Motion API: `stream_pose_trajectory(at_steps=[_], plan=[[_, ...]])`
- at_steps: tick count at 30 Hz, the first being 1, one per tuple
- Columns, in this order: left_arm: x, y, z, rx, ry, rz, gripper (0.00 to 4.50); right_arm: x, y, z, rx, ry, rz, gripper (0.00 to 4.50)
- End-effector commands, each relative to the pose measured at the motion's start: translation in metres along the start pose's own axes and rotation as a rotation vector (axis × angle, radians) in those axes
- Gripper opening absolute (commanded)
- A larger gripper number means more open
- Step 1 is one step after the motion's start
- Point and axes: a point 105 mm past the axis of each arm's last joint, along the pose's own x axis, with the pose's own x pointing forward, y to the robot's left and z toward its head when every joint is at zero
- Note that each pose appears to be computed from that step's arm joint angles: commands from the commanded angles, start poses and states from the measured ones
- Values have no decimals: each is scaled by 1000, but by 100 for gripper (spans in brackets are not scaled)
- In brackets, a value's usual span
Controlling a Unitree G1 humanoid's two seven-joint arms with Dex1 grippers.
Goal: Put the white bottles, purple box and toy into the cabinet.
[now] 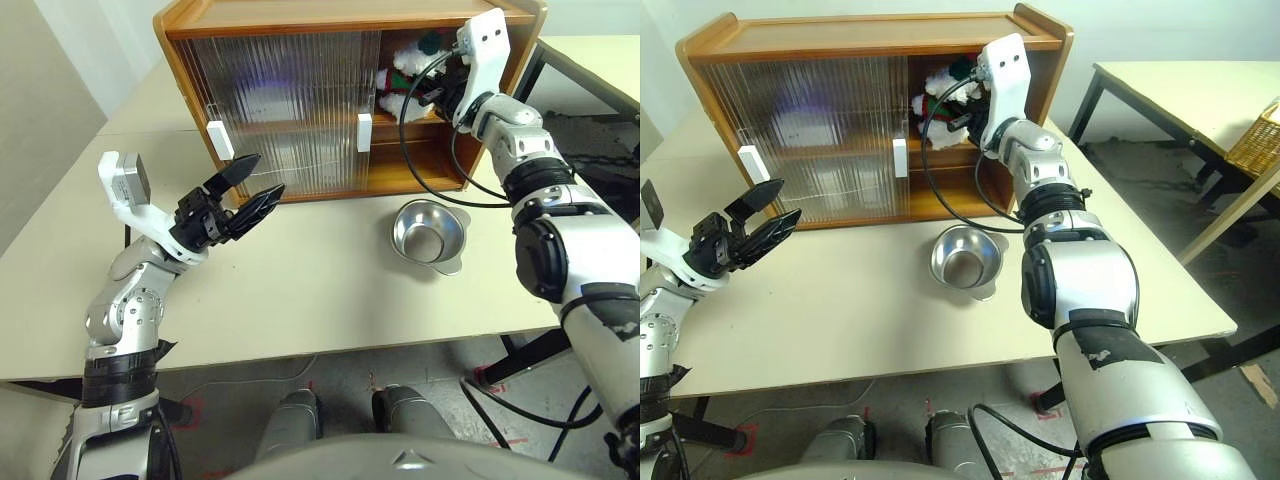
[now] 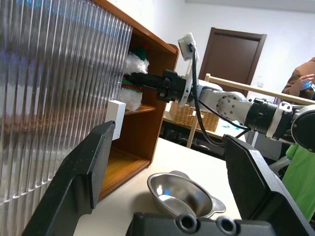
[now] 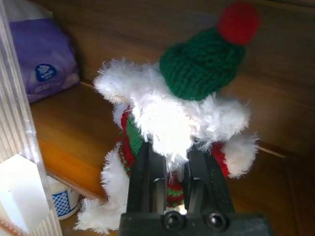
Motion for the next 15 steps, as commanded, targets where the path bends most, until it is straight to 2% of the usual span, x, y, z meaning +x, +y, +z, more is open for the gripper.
stream_pose_trajectory(at_steps=[1,4,6,8,15], plan=[[3,-4,0,3,4,-11,450,1,1,-10,-4,45,-19,16],[3,-4,0,3,3,-11,450,1,0,-11,-27,56,-32,16],[3,-4,0,3,3,-11,450,1,-1,-12,-42,65,-41,89],[4,-4,-1,3,2,-11,450,2,-1,-11,-35,63,-39,142],[4,-4,-1,-1,0,-14,450,2,-2,-4,-1,38,-31,401]])
